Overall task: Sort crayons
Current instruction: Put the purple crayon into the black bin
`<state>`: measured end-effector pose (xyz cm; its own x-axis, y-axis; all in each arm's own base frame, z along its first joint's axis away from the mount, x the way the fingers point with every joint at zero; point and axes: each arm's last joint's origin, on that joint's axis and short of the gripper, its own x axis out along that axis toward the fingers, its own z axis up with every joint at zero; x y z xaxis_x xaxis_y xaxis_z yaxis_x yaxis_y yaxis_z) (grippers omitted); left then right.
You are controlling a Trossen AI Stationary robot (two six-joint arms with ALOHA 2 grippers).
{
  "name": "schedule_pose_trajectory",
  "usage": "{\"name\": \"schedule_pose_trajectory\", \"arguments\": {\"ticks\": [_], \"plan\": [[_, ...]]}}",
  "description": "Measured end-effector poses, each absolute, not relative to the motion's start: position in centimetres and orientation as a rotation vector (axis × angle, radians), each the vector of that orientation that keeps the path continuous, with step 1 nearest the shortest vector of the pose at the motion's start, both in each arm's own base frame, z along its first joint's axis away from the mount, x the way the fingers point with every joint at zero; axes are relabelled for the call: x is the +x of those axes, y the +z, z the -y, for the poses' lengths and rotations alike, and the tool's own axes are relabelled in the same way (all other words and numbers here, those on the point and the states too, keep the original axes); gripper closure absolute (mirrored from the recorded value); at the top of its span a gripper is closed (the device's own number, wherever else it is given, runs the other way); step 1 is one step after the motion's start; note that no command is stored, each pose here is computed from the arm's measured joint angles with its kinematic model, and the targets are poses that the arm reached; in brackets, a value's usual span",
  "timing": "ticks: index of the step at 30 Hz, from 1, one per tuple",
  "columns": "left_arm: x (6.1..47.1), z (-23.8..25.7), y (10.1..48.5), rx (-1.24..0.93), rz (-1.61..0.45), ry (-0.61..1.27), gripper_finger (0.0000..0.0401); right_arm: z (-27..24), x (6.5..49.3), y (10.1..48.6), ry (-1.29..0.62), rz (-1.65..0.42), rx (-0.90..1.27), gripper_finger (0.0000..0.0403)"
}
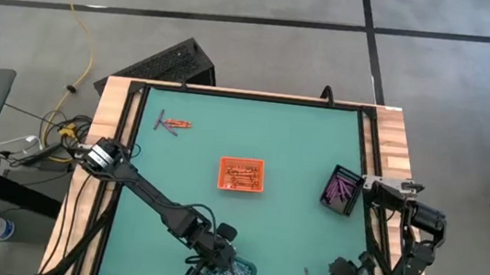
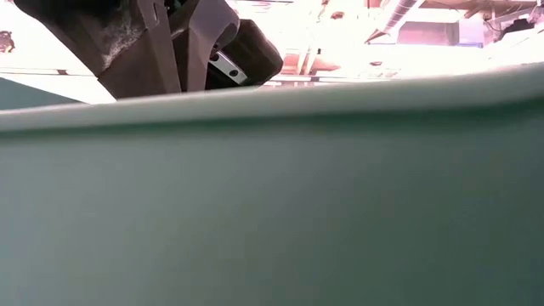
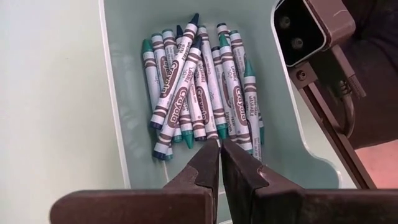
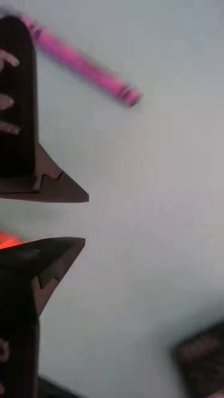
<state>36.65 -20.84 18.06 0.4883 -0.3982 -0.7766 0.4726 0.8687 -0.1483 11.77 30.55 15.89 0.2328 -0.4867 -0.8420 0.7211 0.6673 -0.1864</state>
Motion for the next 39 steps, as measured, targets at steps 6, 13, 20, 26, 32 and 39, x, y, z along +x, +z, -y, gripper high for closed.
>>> {"name": "schedule_pose_trajectory", "arguments": {"ticks": [6, 13, 20, 26, 32, 39], "plan": [[36.9, 20.5, 18.4, 0.112, -0.915, -0.535, 0.0395, -30.4, 13.7, 17.3, -0.739, -0.917, 0.141, 0.0306], [37.9, 20.6, 21.2, 0.229, -0.886, -0.527, 0.0391, -30.1, 16.8, 18.1, -0.674, -0.900, 0.091, 0.0306], [38.3, 20.7, 23.2, 0.328, -0.854, -0.526, 0.0336, -30.5, 19.6, 17.8, -0.550, -0.993, 0.122, 0.0306], [38.0, 20.5, 23.0, 0.347, -0.889, -0.524, 0.0279, -31.3, 20.7, 17.5, -0.456, -1.129, 0.261, 0.0303], [37.7, 20.4, 22.8, 0.335, -0.937, -0.512, 0.0257, -32.1, 19.5, 17.4, -0.429, -1.202, 0.303, 0.0293], [37.4, 20.3, 22.6, 0.319, -0.978, -0.499, 0.0255, -32.2, 18.0, 16.5, -0.522, -1.193, 0.373, 0.0263]]}}
